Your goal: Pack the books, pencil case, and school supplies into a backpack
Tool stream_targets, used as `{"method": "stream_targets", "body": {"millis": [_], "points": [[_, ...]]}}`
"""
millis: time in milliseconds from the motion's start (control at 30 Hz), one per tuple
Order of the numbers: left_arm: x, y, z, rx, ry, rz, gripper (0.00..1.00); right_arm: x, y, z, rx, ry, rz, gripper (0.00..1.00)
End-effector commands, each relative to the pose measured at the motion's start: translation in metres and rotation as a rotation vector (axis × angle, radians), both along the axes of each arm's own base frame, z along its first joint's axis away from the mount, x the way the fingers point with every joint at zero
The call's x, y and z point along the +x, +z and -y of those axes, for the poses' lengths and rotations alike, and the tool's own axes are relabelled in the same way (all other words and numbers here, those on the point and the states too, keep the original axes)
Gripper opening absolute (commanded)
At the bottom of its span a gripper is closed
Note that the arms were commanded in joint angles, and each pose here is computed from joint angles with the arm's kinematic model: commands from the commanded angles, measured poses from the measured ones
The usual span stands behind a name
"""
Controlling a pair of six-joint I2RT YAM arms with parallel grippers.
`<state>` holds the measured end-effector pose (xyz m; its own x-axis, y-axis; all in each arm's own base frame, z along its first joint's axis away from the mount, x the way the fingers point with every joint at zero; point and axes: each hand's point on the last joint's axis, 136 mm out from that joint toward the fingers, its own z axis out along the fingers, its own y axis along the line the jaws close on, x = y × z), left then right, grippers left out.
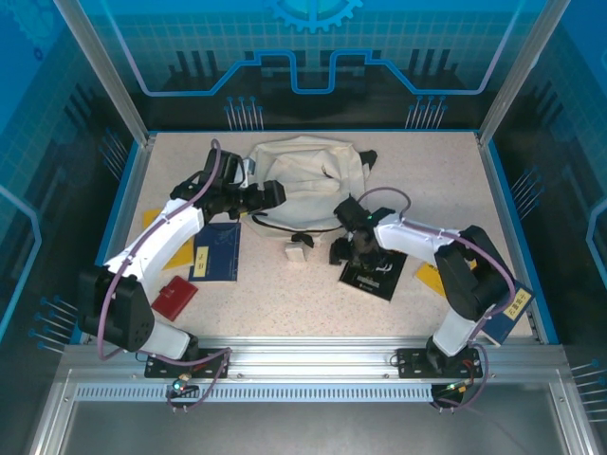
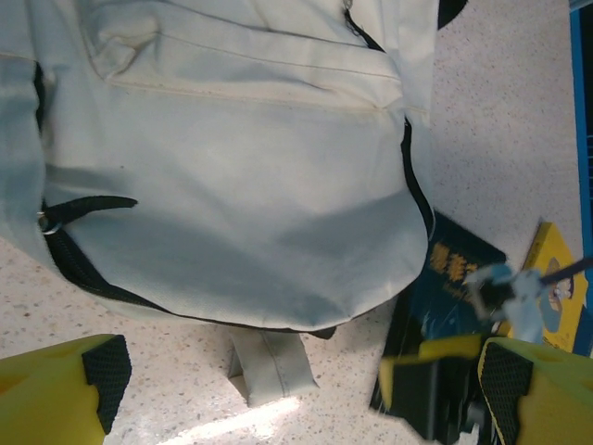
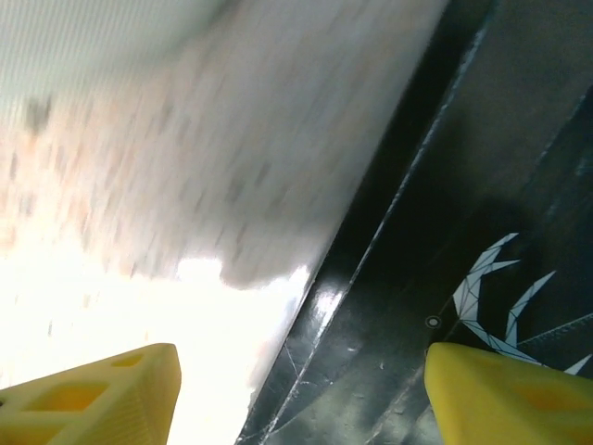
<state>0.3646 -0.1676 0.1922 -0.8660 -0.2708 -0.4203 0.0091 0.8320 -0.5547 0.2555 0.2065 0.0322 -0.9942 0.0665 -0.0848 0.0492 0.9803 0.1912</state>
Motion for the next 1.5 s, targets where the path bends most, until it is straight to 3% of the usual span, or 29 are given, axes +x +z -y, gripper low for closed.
{"method": "stream_targets", "body": {"millis": [0, 133, 267, 533, 767, 900, 1067, 1467], "points": [[-0.012, 0.004, 0.020, -0.050, -0.047, -0.009, 0.99, -0.041, 0.006, 0.003, 0.019, 0.019, -0.116, 0.71], [-0.023, 0.000, 0.042, -0.063, -0.082, -0.038, 0.99, -0.021, 0.041, 0.030, -0.014, -0.058, 0.005, 0.73], [-0.039, -0.008, 0.072, -0.077, -0.122, -0.079, 0.99, -0.007, 0.051, 0.071, -0.043, -0.166, 0.049, 0.75], [-0.074, -0.033, 0.136, -0.071, -0.211, -0.195, 0.98, 0.005, 0.026, 0.123, 0.002, -0.296, -0.008, 0.78], [-0.095, -0.075, 0.171, 0.036, -0.259, -0.259, 0.92, 0.002, 0.004, 0.129, 0.013, -0.274, -0.069, 0.79], [-0.098, -0.102, 0.187, 0.071, -0.273, -0.302, 0.82, -0.004, -0.014, 0.126, 0.028, -0.264, -0.107, 0.75], [-0.093, -0.122, 0.205, 0.079, -0.300, -0.338, 0.58, -0.005, -0.022, 0.126, 0.031, -0.256, -0.117, 0.63], [-0.081, -0.159, 0.218, 0.163, -0.307, -0.385, 0.42, -0.006, -0.016, 0.114, 0.094, -0.218, -0.129, 0.52]]}}
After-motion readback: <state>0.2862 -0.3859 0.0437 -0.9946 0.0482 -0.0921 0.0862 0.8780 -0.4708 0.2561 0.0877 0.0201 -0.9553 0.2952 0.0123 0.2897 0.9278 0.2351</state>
